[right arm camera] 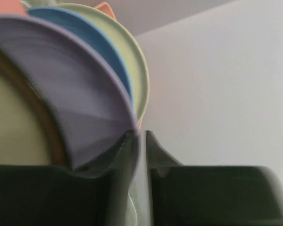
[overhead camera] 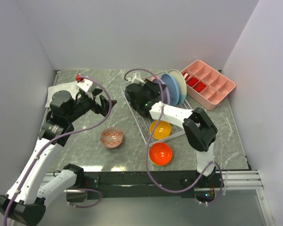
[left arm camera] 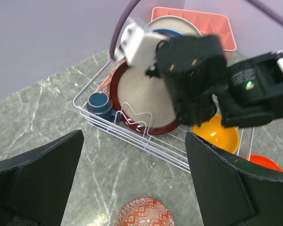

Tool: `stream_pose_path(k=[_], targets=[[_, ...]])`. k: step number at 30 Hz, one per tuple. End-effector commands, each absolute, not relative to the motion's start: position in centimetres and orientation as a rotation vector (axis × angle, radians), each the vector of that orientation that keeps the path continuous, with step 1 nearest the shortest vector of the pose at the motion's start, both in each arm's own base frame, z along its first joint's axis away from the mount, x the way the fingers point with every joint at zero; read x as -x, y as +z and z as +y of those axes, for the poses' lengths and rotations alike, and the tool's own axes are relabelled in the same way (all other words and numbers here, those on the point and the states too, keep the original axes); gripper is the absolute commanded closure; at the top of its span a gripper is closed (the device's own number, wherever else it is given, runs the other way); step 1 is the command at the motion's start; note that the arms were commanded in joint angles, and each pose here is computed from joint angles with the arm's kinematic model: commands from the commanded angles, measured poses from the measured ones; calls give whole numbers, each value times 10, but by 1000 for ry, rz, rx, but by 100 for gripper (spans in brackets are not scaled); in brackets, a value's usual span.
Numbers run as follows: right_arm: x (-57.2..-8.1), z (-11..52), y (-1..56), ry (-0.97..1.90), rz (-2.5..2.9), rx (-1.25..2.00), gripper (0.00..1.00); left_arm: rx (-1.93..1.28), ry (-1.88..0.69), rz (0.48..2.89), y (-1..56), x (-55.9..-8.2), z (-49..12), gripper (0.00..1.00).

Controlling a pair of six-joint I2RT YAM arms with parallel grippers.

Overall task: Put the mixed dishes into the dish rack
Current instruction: Insert the plate into the dish rack.

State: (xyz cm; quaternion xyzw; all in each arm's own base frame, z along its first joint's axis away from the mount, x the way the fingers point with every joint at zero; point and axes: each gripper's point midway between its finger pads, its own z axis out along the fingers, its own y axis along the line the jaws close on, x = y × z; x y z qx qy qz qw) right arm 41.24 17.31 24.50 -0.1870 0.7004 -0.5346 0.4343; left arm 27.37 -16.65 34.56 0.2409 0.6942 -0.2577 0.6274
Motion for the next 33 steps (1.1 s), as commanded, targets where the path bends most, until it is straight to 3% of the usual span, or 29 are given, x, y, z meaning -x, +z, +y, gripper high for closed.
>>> stream_pose_path(k=[1, 2, 3, 11, 16, 17, 25, 33], targets=[[-411, 202, 240, -1266, 1725, 500, 28, -544, -602, 1536, 361, -272, -167, 4], [-409, 203, 238, -1272, 1722, 509, 6, -544, -601, 1536, 361, -272, -167, 4], [-407, 200, 235, -1277, 1721, 507, 0, -544, -604, 1536, 362, -272, -167, 4], [-403, 195, 281, -1254, 1688, 444, 0, -535, -623, 1520, 368, -273, -170, 4], [-398, 182, 287, -1598, 1729, 623, 0, -537, -603, 1490, 378, -279, -169, 4], [-396, 179, 299, -1494, 1735, 463, 0, -530, -593, 1473, 385, -281, -169, 4], [-380, 145, 341, -1491, 1751, 392, 0, -347, -497, 1454, 418, -296, -144, 4], [-332, 91, 370, -1374, 1724, 261, 0, -245, -549, 1747, 330, -320, -153, 4]])
